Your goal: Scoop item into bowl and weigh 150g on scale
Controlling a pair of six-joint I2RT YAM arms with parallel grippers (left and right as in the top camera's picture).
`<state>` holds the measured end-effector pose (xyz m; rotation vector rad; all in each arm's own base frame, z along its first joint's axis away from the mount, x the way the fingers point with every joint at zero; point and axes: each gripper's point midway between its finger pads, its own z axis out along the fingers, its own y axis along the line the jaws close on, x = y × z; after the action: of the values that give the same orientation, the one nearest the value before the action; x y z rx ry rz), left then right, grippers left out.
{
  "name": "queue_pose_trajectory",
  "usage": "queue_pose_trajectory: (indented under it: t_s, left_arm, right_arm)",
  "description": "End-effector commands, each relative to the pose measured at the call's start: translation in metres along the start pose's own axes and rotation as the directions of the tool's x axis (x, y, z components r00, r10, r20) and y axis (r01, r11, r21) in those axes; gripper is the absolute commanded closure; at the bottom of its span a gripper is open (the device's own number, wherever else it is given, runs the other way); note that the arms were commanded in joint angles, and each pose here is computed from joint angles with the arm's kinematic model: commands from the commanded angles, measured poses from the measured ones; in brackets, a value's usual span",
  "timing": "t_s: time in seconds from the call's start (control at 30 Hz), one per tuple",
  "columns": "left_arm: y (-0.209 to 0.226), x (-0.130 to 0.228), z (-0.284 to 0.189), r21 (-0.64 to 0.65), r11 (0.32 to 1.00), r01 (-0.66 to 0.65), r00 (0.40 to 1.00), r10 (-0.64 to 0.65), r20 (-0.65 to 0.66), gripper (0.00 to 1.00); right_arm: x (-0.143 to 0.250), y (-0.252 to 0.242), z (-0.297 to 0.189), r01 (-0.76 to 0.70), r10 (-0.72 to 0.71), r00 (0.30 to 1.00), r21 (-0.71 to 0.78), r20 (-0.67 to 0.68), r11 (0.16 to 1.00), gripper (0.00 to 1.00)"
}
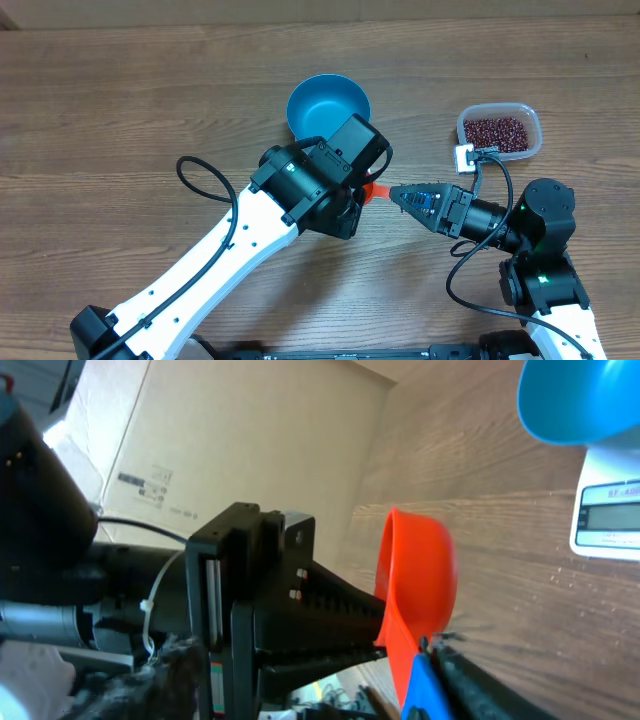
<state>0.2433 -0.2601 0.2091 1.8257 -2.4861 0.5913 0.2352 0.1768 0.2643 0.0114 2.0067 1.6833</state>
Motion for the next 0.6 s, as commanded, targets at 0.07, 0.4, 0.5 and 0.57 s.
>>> queue_pose_trajectory:
  t_s: [0.07,0.4,0.5,0.57]
  left_arm:
    - [-0.0029,0.0079,-0.0013,0.006,1.0,0.007,1.0,-0.007,-0.027,0.95]
    - [-0.0034,0.0082,-0.0013,0.007,1.0,0.007,1.0,-0.007,-0.028,0.96]
    - [-0.0032,0.0081,-0.0013,0.007,1.0,0.007,1.0,-0.007,-0.028,0.96]
    - [-0.0035,0.0082,-0.0013,0.008,1.0,0.007,1.0,-0.007,-0.028,0.96]
  right_arm:
    - [-0.0029,0.0077,0.0003,0.027,-0.027,1.0,-0.008,0.004,1.0,0.41]
    - [-0.0016,0.005,0.0005,0.045,-0.045,0.999,0.0,-0.001,0.999,0.64]
    - [-0.0002,0.0027,0.0004,0.044,-0.044,0.999,0.007,-0.005,0.999,0.72]
    - [0.0001,0.0007,0.0006,0.04,-0.04,0.999,0.014,-0.006,0.999,0.8]
